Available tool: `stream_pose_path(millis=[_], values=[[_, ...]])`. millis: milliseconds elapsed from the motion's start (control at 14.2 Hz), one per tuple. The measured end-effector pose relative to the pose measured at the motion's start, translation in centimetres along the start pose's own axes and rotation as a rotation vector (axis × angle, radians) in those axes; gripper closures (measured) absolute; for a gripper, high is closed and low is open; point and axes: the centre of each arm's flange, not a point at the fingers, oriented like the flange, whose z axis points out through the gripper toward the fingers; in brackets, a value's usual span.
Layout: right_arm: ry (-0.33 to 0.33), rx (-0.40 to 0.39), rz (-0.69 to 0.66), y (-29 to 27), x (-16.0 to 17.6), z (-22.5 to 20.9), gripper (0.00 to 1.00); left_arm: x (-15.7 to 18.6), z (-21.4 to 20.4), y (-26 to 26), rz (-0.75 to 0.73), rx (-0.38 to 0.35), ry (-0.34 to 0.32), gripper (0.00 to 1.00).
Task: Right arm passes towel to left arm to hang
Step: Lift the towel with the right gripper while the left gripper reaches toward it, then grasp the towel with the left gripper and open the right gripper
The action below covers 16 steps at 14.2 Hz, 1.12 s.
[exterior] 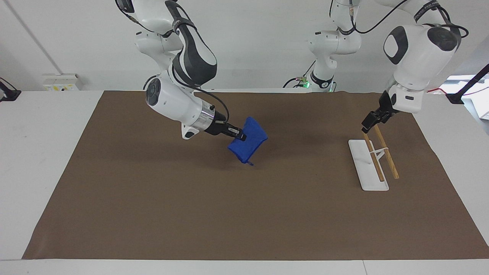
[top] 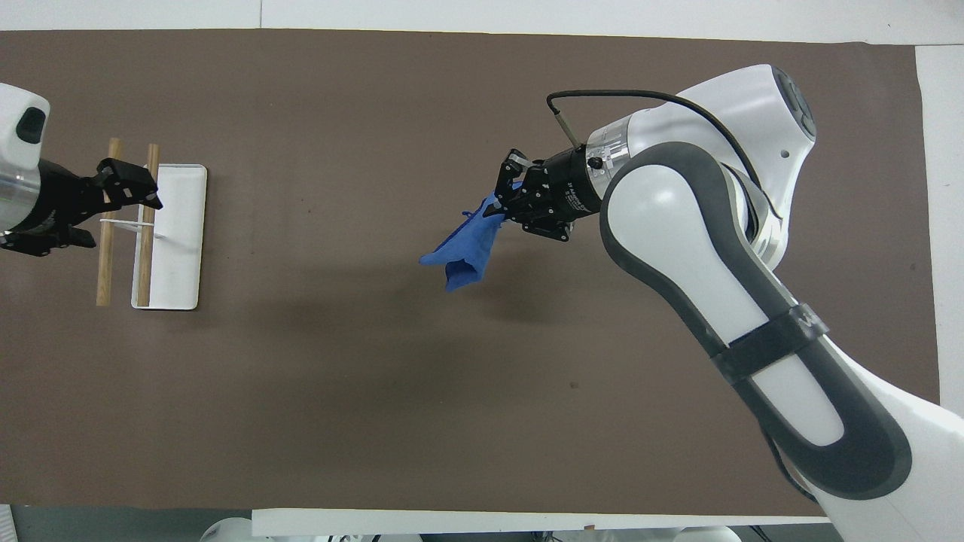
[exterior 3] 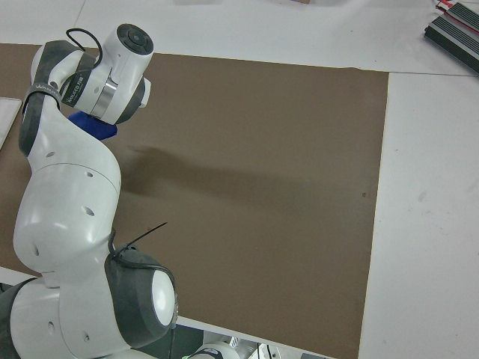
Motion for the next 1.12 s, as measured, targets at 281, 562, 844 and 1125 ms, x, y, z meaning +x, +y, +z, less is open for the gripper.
stream_pose_path(millis=[281,562,844,1125], values=[[-0.023,0.154,0.251,-2.0,-2.5,3.6,0.96,-6.9,-0.3,6.9,-0.207,-0.046,0.017,0.00],[-0.030,0.190,0.314,-2.3,-4.6,6.6,0.96,-12.1,0.0,10.4,-0.221,-0.058,0.010,0.02],[-0.029,0.191,0.321,-2.3,-4.6,6.7,0.96,-12.6,2.0,11.4,-0.209,-0.088,0.022,0.07],[-0.028,0.190,0.322,-2.2,-4.5,6.7,0.96,-12.6,4.3,12.8,-0.204,-0.102,0.015,0.18]])
